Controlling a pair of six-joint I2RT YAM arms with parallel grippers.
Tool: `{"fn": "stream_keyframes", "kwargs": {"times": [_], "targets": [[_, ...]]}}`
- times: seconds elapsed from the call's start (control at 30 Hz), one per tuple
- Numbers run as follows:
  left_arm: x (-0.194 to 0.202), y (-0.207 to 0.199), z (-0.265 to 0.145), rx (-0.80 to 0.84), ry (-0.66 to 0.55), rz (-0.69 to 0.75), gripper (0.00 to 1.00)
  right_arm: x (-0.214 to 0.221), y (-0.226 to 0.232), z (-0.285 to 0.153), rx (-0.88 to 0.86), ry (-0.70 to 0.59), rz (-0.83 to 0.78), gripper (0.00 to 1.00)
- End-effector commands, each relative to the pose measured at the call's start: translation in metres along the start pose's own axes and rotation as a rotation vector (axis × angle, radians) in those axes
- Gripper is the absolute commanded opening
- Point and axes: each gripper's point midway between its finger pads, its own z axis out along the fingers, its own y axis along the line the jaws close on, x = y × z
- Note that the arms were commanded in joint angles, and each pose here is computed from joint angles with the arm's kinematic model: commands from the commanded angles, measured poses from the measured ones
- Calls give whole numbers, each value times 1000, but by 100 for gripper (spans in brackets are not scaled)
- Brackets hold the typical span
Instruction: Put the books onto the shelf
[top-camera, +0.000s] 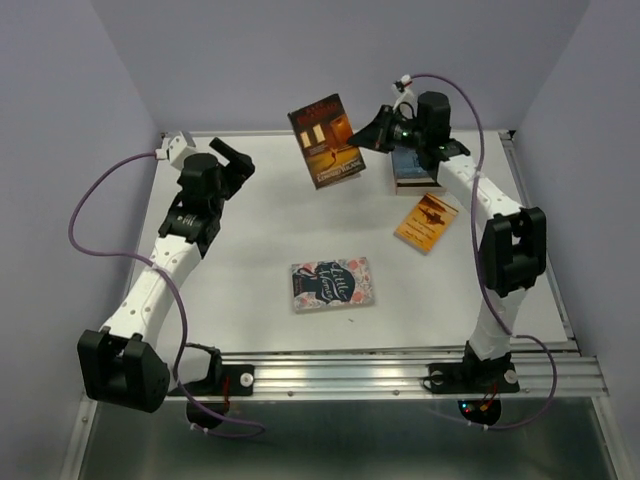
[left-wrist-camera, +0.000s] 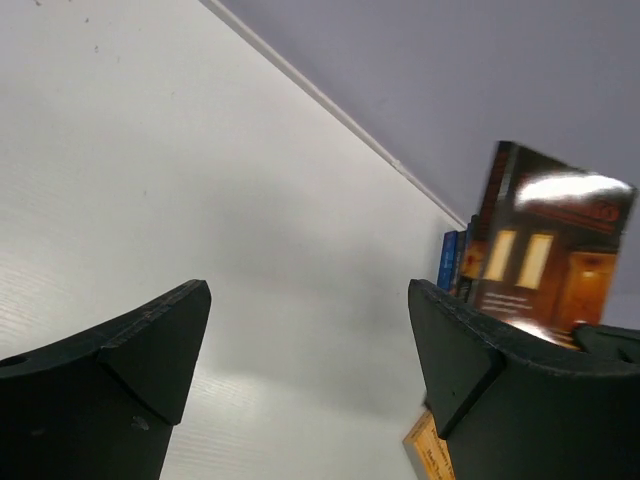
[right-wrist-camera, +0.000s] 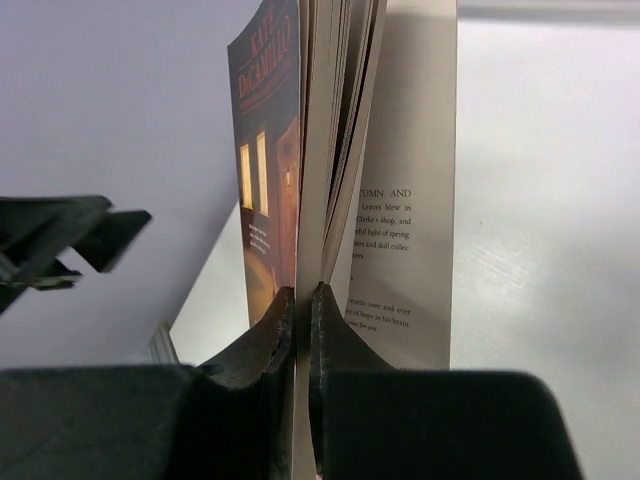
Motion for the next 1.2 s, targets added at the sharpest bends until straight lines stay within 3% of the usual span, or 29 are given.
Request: {"fn": "stream_keyframes", "kwargs": {"times": [0.0, 0.07, 0.27, 0.47, 0.83, 1.17], "targets": [[0, 7, 4, -16, -19, 20, 93, -62, 38, -43, -95, -167, -101, 1], [4, 9, 6, -19, -4, 33, 93, -74, 27, -61, -51, -202, -110, 1], [18, 9, 13, 2, 53, 91, 99, -113, -63, -137, 212, -327, -80, 1], [33, 14, 21, -2, 104, 121, 99, -109, -134, -164, 395, -288, -66, 1], [53, 26, 32, -29, 161, 156, 99, -97, -225, -161, 432, -199, 8, 1], [58, 28, 41, -43, 188, 174, 99, -93, -261, -166, 530, -194, 19, 1]]}}
